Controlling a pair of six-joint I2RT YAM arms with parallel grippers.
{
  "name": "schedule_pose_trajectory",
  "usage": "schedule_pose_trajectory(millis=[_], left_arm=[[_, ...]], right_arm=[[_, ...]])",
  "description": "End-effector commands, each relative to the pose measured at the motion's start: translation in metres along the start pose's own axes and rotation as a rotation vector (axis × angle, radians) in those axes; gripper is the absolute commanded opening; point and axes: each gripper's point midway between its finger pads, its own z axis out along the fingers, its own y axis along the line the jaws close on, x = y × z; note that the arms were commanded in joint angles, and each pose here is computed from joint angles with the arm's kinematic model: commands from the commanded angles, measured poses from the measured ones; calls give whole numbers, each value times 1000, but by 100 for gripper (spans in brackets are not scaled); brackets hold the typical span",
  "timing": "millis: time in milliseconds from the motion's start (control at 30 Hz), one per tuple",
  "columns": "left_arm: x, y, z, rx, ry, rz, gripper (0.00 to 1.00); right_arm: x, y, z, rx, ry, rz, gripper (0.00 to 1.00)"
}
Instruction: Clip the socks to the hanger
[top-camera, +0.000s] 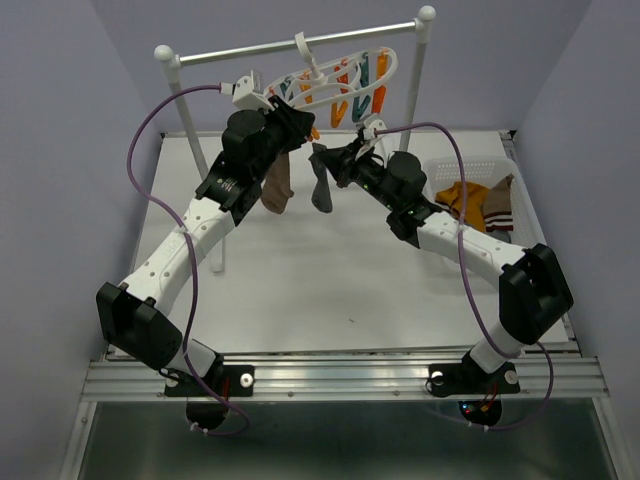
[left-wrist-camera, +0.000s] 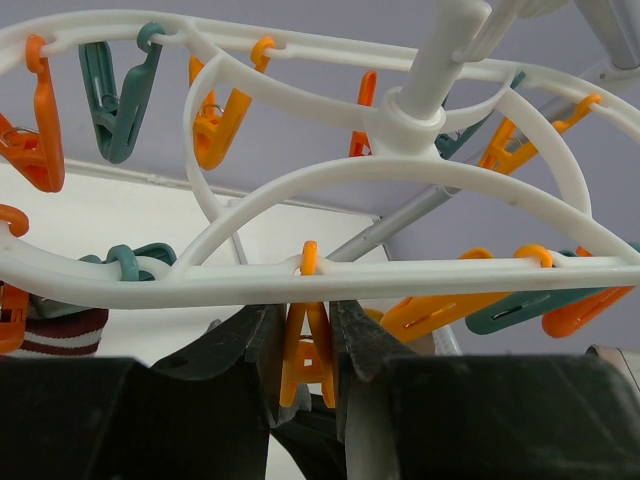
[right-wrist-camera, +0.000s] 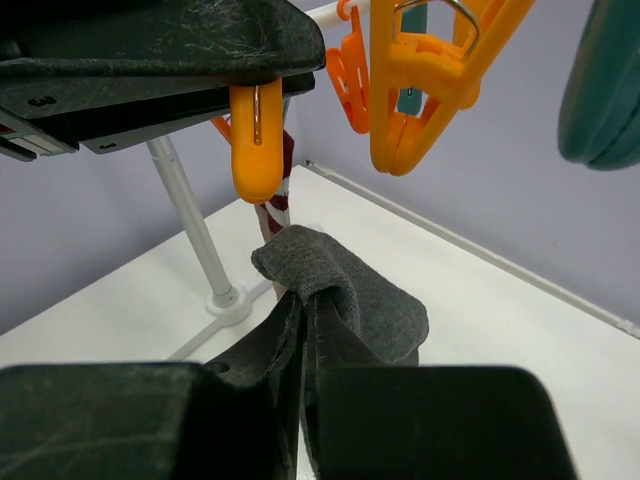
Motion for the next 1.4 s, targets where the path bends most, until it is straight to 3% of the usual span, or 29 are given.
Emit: schedule_pose_trajectory(millis=[0, 867, 1367], left_arm=[[14, 5, -2, -31, 60, 9, 0], [18, 8, 7, -40, 63, 6, 0], [13, 3, 6, -30, 53, 9, 0]], right_arm=[[-49, 10, 2, -14, -132, 11, 1], [-71, 21, 1, -67, -193, 40, 1], [-76, 8, -3, 12, -229, 34, 1]])
